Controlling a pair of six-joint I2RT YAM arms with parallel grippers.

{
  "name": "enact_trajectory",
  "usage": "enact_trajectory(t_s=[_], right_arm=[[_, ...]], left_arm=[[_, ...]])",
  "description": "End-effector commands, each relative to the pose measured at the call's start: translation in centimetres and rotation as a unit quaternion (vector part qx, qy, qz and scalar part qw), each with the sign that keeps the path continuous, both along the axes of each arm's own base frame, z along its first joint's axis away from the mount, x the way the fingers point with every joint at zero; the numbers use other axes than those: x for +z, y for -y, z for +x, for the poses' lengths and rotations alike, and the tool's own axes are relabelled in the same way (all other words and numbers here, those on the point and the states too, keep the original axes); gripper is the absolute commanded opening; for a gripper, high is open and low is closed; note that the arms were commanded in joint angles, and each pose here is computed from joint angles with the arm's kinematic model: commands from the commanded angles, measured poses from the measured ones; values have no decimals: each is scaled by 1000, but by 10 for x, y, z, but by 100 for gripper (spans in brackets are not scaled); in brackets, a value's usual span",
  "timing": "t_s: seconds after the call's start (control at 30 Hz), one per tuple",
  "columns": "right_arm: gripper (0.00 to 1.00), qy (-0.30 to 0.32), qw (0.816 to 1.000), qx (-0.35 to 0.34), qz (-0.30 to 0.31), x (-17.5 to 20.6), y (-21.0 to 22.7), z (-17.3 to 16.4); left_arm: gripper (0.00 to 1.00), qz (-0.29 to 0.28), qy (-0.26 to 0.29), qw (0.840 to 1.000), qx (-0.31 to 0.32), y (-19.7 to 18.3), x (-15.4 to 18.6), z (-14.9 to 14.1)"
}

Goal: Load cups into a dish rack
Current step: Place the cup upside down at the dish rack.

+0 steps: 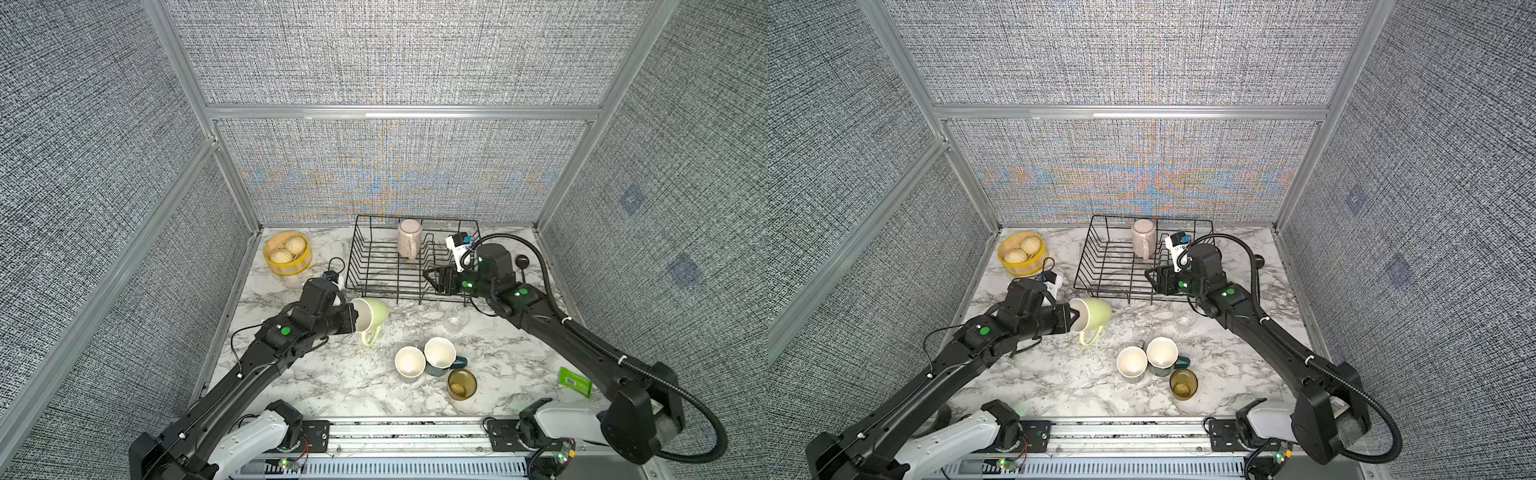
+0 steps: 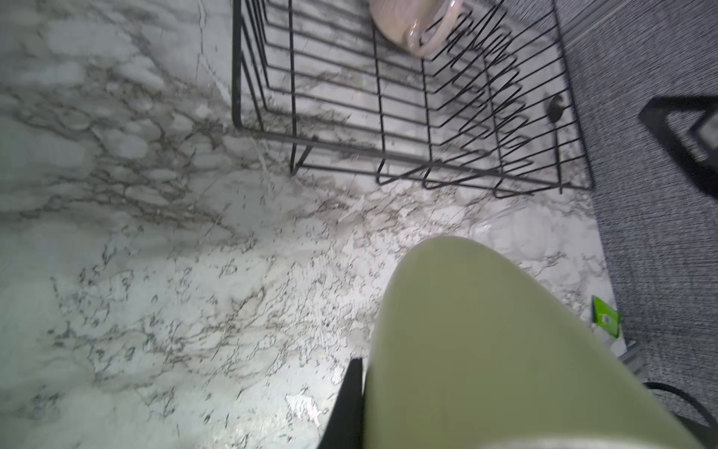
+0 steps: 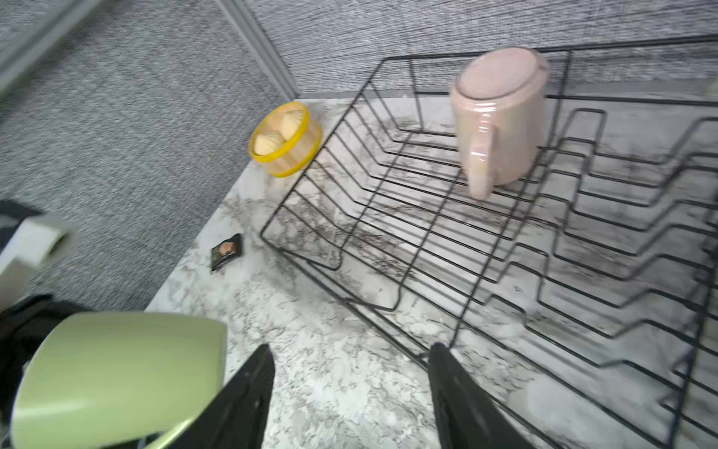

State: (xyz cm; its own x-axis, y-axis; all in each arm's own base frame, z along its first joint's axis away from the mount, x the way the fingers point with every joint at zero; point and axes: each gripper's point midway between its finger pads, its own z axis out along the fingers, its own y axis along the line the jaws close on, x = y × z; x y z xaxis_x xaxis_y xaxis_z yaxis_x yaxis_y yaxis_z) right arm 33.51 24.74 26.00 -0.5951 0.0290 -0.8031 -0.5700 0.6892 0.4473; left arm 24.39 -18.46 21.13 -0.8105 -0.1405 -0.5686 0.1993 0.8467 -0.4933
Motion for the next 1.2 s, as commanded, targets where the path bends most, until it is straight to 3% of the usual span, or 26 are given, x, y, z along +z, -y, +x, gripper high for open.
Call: enact_trajectory(t_s=[0.0,0.17,0.27,0.53,0.67,0.83,0.97,1.07,1.17], right_arm=[[66,27,993,106,38,27,-22,-26],[76,17,990,131,48,31,-22,-39],[95,-1,983,159,90,33,-29,-49],[95,-60,953,249,164,33,-44,-75],[87,-58,938,276,201,46,-49,-88],[75,-59,920,303,243,63,-59,-93],[63,-84,901,308,295,74,-66,-83],[45,-126,890,282,336,73,-72,-62],[42,-138,871,278,380,80,-74,-51]], left_arm=[[0,-75,79,993,-40,27,50,23],[0,-142,84,984,-73,44,78,44],[0,-186,86,974,-94,54,91,48],[0,-265,75,953,-124,68,110,55],[0,-314,70,934,-155,77,127,52],[0,-330,50,925,-180,85,125,50],[0,-344,43,919,-188,89,121,50],[0,-352,36,915,-195,91,120,50],[0,-366,30,909,-199,93,119,50]])
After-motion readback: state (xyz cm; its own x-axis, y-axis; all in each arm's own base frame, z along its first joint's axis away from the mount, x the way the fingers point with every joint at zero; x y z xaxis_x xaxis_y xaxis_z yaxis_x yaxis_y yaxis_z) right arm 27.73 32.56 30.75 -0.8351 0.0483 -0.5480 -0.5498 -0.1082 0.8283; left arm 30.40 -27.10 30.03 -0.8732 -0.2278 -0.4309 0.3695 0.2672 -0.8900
